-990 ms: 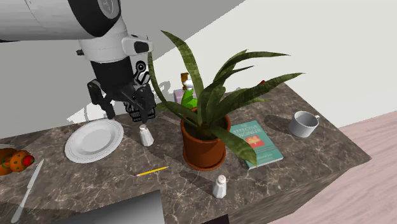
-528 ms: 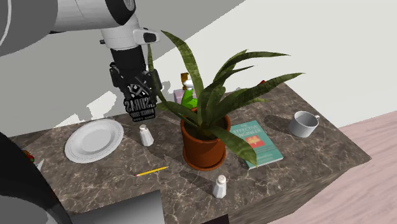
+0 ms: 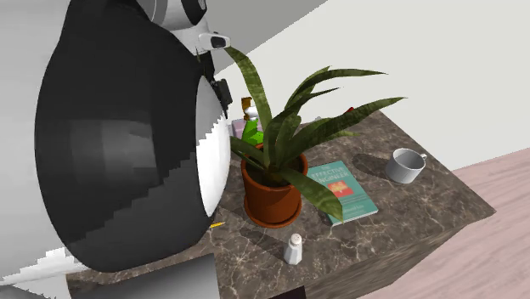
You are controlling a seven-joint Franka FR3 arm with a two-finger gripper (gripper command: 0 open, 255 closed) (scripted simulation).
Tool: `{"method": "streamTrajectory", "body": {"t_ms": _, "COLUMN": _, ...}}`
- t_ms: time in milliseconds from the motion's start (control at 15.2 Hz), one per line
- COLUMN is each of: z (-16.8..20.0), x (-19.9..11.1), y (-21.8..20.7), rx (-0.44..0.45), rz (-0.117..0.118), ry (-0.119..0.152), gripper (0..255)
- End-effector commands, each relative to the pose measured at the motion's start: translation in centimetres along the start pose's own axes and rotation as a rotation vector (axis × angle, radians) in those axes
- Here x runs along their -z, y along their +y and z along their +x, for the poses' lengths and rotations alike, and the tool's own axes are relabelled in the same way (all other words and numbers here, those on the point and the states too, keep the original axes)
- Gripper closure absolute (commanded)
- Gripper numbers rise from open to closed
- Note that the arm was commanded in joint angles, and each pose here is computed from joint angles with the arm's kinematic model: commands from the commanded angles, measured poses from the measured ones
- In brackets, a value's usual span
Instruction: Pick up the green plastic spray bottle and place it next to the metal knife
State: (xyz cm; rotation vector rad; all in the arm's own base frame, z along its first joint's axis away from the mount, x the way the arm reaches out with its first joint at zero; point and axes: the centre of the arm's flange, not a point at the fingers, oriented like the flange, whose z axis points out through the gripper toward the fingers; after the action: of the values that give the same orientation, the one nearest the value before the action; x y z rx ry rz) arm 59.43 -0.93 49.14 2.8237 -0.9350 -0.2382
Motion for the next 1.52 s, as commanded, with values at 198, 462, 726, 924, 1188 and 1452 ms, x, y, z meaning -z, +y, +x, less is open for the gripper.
{"method": "streamTrajectory", "body": {"t_ms": 198, "z": 6.6, "x": -0.3, "y": -1.2, "rx": -0.136, "rz": -0.043, "ry": 0.002, "gripper": 0}}
{"method": "streamTrajectory", "body": {"t_ms": 462, "z": 11.9, "x": -0.6, "y": -1.5, "rx": -0.243, "rz": -0.076, "ry": 0.004, "gripper": 0}}
{"method": "streamTrajectory", "body": {"t_ms": 726, "z": 13.9, "x": -1.8, "y": -1.4, "rx": -0.281, "rz": -0.088, "ry": 0.005, "gripper": 0}}
{"method": "streamTrajectory", "body": {"t_ms": 924, "z": 13.9, "x": -3.3, "y": -1.3, "rx": -0.281, "rz": -0.088, "ry": 0.005, "gripper": 0}}
{"method": "streamTrajectory", "body": {"t_ms": 1188, "z": 13.9, "x": -4.7, "y": -1.2, "rx": -0.281, "rz": -0.088, "ry": 0.005, "gripper": 0}}
{"method": "streamTrajectory", "body": {"t_ms": 1452, "z": 13.9, "x": -4.7, "y": -1.2, "rx": -0.281, "rz": -0.088, "ry": 0.005, "gripper": 0}}
